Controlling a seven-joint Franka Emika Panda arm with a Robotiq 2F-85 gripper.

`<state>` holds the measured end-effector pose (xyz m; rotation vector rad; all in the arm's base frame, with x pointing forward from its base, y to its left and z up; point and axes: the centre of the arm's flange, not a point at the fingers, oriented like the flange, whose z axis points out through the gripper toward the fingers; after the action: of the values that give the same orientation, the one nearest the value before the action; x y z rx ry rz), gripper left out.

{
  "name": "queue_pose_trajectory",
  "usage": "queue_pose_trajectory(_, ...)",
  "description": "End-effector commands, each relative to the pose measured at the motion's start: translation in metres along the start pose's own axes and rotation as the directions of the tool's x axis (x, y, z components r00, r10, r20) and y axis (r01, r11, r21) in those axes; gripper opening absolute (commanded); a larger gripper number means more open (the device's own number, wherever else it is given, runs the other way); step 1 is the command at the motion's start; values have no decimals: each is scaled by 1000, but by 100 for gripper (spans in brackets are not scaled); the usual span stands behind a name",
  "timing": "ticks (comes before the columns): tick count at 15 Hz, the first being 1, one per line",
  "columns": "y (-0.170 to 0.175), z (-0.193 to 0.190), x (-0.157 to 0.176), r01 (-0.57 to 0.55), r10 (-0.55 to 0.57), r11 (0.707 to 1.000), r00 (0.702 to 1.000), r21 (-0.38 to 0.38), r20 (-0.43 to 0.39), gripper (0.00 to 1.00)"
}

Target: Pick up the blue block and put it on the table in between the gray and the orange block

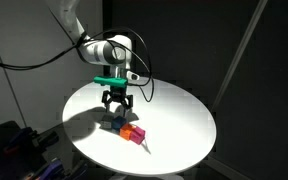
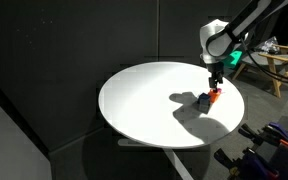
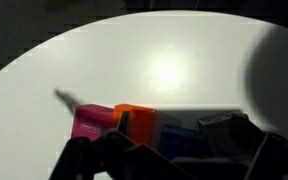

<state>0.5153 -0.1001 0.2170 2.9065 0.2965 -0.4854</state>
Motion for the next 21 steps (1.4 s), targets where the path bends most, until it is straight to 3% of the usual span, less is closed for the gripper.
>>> queue_pose_trajectory(1, -3, -20, -27, -111, 110, 993, 994, 46, 23, 100)
queue_pose_trajectory(7, -16, -45, -57, -169, 168, 979, 986, 117, 18, 100)
queue_pose_trajectory(12, -28, -64, -83, -226, 229, 967, 973, 116, -10, 100)
queue_pose_trajectory(21, -37, -102, -125, -260, 281, 950, 953, 170, -111, 100)
